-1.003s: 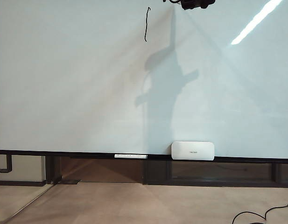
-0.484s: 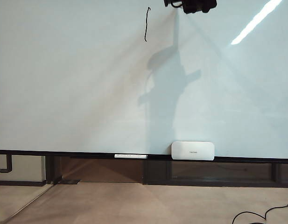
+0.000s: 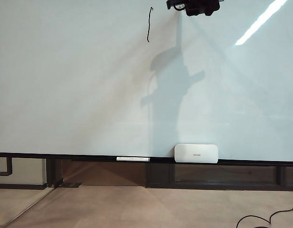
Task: Reach to the right to find the marker pen, pick it up, and write the number 15 on the whiteboard.
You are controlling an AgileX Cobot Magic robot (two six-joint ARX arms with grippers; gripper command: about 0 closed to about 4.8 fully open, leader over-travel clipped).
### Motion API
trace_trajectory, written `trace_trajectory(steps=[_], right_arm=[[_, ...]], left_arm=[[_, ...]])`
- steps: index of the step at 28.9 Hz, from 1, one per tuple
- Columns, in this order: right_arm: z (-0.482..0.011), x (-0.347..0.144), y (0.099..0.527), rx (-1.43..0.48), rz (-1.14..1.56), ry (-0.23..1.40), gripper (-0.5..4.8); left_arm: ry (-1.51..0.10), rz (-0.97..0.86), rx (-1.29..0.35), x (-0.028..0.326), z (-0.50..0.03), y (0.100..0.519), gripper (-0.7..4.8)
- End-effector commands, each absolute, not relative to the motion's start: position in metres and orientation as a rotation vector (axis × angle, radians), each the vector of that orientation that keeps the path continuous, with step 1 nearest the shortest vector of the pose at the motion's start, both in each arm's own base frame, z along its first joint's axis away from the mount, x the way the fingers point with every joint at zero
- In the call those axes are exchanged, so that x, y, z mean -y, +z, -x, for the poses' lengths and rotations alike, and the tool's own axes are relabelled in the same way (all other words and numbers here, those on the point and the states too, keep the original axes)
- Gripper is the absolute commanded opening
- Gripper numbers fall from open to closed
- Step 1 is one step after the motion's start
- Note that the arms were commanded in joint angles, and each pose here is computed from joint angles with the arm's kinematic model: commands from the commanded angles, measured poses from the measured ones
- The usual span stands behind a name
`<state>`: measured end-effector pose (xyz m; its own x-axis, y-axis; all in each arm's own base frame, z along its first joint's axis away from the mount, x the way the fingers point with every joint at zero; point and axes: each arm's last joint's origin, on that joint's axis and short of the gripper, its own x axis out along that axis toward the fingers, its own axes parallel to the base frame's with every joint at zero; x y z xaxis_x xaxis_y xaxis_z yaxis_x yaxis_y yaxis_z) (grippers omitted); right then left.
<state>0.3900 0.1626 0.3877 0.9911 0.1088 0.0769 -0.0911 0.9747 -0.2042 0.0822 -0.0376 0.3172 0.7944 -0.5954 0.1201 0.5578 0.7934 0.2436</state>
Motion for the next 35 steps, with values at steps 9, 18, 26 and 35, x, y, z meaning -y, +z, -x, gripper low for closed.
trace_trajectory(steps=[9,18,26,35], right_arm=[[-0.3966,-0.1662,0.3842,0.122,0.194,0.138,-0.02],[-0.3965,-0.1676,0.3844,0.131,0.195,0.183,-0.02],[-0.3975,-0.1688,0.3836,0.140,0.195,0.208,-0.02],[-0.3994,-0.1698,0.3810,0.139,0.195,0.211,-0.02]], left_arm=[[-0.615,-0.200,0.241,0.0370,-0.0809,0.3231,-0.05],[-0.615,-0.200,0.243,0.0370,-0.0808,0.3232,-0.05],[-0.615,-0.200,0.243,0.0369,-0.0807,0.3235,-0.05],[-0.614,-0.200,0.250,0.0365,-0.0794,0.3264,-0.05]])
